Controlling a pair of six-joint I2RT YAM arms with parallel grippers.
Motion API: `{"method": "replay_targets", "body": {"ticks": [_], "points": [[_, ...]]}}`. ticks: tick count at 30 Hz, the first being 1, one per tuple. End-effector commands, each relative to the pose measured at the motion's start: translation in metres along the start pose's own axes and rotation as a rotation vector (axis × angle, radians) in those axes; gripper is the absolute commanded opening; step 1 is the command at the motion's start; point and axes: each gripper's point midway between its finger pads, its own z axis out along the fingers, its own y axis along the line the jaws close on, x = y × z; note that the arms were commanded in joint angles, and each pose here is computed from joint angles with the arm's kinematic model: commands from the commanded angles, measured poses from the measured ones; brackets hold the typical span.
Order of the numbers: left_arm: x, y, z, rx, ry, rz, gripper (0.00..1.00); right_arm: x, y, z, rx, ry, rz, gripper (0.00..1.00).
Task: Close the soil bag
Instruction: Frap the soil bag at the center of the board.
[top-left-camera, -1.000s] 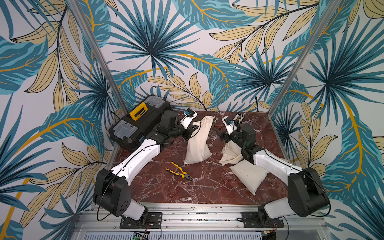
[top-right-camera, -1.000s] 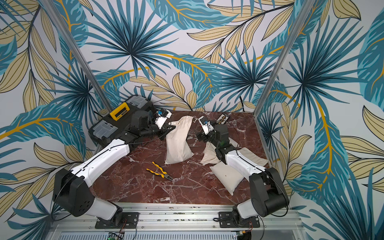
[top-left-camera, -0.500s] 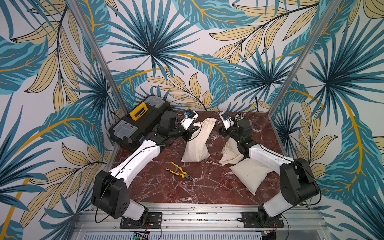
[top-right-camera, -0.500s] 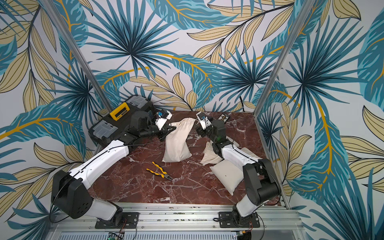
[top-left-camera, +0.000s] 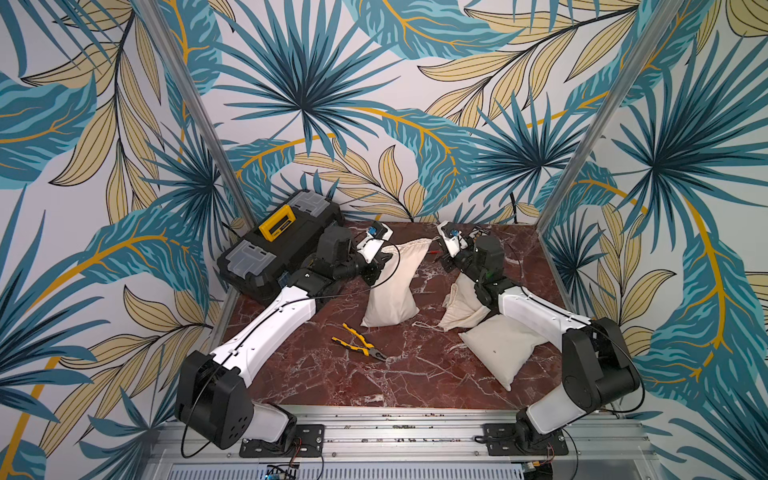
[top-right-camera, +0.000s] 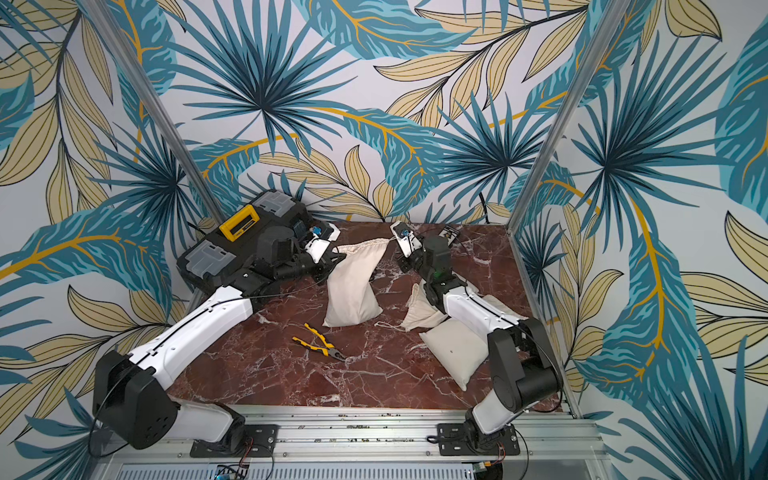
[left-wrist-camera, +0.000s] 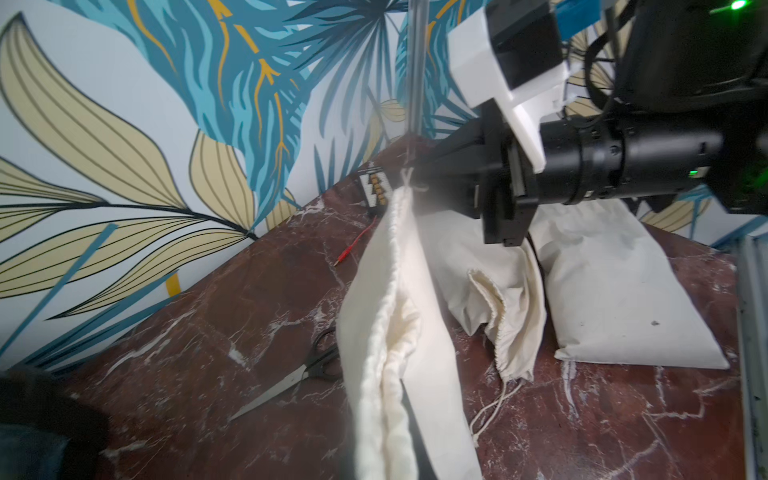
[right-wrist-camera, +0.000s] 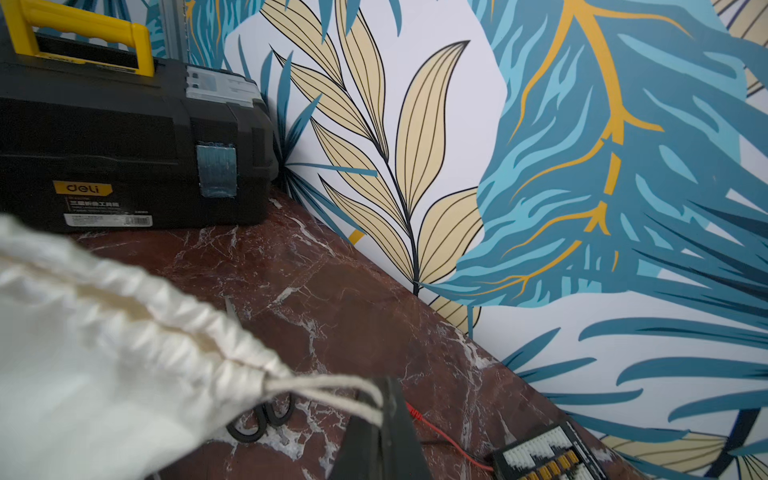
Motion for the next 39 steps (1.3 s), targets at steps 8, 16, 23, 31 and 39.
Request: {"method": "replay_targets", "body": {"ticks": [8, 16, 23, 31, 39], "points": [[0.023, 0.071, -0.038, -0.42, 0.042, -0.121, 0.19, -0.073, -0.027, -0.063, 0.075, -0.15, 0.077, 0.0], [-0.047, -0.008, -0.049, -0.067, -0.174, 0.006, 0.46, -0.128, 0.006, -0.065, -0.13, -0.245, 0.049, 0.0], [-0.078, -0.058, -0.025, 0.117, -0.287, 0.099, 0.52, -0.143, 0.008, -0.068, -0.142, -0.258, 0.053, 0.0], [-0.098, -0.091, 0.025, 0.214, -0.362, 0.111, 0.54, -0.135, 0.014, -0.062, -0.159, -0.215, 0.074, 0.0], [-0.105, -0.072, 0.058, 0.123, -0.376, 0.09, 0.45, -0.125, 0.017, -0.063, -0.161, -0.168, 0.068, 0.0]]}}
